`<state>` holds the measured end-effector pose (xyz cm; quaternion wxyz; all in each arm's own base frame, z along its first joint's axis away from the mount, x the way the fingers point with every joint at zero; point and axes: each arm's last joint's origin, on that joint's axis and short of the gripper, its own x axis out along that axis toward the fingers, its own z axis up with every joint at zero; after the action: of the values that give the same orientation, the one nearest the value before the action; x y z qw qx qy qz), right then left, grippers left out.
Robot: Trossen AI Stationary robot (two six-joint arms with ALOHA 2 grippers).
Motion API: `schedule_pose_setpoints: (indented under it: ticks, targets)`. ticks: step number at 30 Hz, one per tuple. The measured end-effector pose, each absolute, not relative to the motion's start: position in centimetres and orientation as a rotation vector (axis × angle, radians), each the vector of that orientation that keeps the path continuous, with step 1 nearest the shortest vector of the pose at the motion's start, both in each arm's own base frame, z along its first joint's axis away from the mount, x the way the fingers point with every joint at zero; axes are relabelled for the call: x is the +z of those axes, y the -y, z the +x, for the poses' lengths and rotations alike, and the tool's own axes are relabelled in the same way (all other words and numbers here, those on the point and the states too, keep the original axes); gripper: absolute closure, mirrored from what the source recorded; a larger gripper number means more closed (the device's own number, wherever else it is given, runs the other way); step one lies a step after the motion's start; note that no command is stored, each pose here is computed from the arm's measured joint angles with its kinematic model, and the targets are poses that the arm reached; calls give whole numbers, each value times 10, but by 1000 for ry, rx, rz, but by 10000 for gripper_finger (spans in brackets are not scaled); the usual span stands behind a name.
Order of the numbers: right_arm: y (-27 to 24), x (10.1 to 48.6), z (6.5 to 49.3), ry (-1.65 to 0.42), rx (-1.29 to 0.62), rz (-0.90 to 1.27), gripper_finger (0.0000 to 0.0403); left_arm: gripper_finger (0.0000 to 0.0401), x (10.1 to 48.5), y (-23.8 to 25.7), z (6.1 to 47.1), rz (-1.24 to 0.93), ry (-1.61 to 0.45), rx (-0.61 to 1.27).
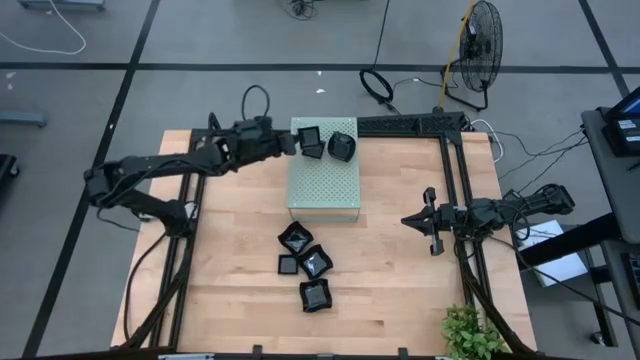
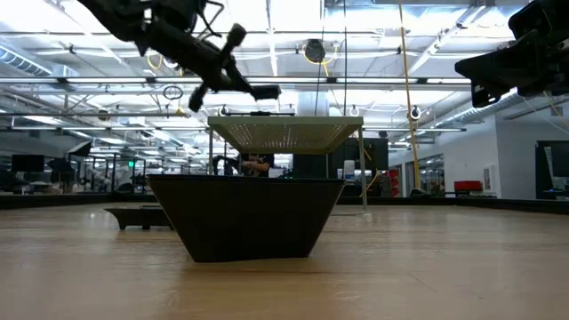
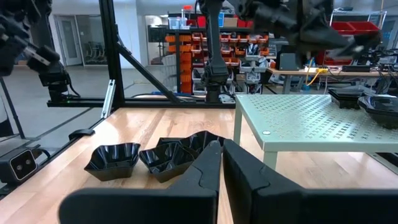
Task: Pick & Place Mini shaped plates
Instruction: Stack the black square plate on top of the other square plates on the shelf
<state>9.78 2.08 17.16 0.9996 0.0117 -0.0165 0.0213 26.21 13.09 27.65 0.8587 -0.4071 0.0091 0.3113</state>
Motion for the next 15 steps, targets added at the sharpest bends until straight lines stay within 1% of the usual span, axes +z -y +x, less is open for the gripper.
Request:
schedule_pose_setpoints:
  ticks: [3,7,12,15]
  targets:
    - [-21,172,98,34,42,24,395,398,265,-138,268,-871,-65,650]
    - [-21,172,98,33,42,23,396,392,252,-143,273,-875,-111,672]
    - [-21,172,98,33,42,24,395,398,244,-146,277,-865,-142,689]
    - [-21,172,98,33,42,23,396,389,241,-147,277,-860,-143,711]
